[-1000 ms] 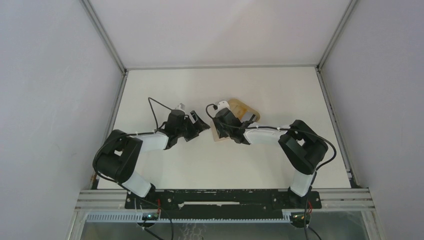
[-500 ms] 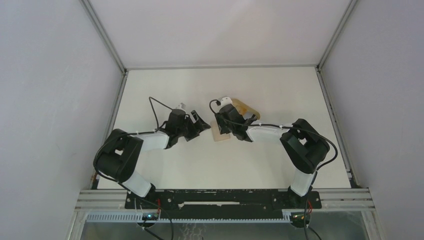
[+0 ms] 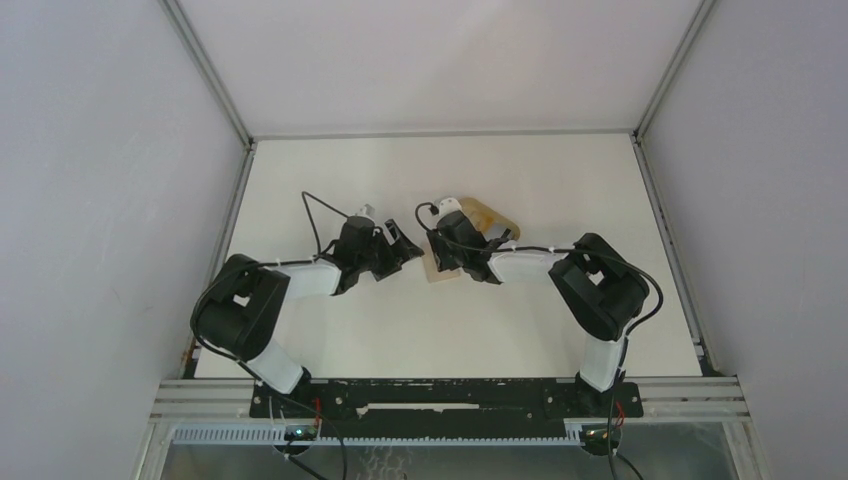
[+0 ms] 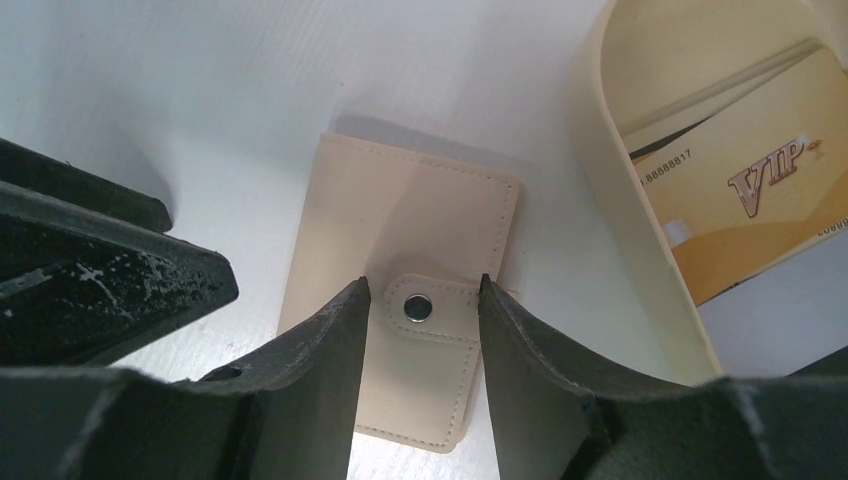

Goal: Take the credit cards out of the card holder

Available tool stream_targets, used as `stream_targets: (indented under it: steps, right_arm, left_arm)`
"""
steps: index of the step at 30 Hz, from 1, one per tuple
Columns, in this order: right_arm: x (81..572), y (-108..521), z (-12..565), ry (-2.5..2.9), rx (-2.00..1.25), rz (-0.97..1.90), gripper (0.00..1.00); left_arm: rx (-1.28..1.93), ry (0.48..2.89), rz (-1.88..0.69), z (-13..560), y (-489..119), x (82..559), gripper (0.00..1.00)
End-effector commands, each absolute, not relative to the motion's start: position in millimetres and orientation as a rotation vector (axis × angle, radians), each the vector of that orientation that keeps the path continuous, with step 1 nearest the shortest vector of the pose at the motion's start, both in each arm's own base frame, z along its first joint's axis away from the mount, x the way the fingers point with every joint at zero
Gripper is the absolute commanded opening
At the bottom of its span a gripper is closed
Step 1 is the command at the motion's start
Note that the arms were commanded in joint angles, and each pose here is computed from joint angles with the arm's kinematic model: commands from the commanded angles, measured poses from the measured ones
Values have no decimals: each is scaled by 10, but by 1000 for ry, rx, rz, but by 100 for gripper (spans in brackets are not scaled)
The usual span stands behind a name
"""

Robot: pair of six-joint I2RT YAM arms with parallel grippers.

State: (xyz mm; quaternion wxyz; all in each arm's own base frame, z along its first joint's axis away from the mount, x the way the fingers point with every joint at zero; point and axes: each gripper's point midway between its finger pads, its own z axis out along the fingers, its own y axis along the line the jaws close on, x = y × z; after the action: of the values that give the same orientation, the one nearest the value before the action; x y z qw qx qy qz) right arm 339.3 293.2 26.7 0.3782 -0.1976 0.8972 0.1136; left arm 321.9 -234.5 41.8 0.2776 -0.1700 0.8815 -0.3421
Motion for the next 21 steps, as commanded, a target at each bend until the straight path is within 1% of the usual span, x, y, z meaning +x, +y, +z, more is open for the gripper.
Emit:
stream_targets:
  steps: [1, 2, 4, 6, 8, 11, 14, 18, 21]
  right_arm:
    - [3404, 2952, 165, 2296, -503, 286, 53]
    - [3398, 2951, 140, 2301, -505, 284, 52]
    - [3389, 2946, 104, 2310, -507, 282, 46]
    - [3377, 2947, 69, 2320, -509, 283, 37]
    - [3362, 2937, 33, 2331, -511, 280, 26]
    - [3349, 2929, -2, 2344, -508, 282, 11]
    - [3342, 2941, 4, 2347, -510, 300, 1]
    - [3340, 2961, 31, 2355, -501, 350, 0]
    - [3328, 3011, 161, 2337, -473, 459, 0]
  left_arm:
    - [-439, 2342, -945, 517, -2438, 3312, 84]
    - [-436, 2342, -945, 516, -2439, 3313, 83]
    - [-437, 2344, -944, 507, -2439, 3312, 83]
    - [-438, 2348, -942, 494, -2438, 3310, 83]
    - [-440, 2350, -939, 483, -2434, 3307, 83]
    - [-440, 2354, -939, 461, -2432, 3302, 83]
    - [-444, 2358, -941, 435, -2437, 3300, 83]
    - [-441, 2361, -949, 420, -2458, 3300, 83]
    - [-445, 2363, -951, 401, -2464, 3303, 83]
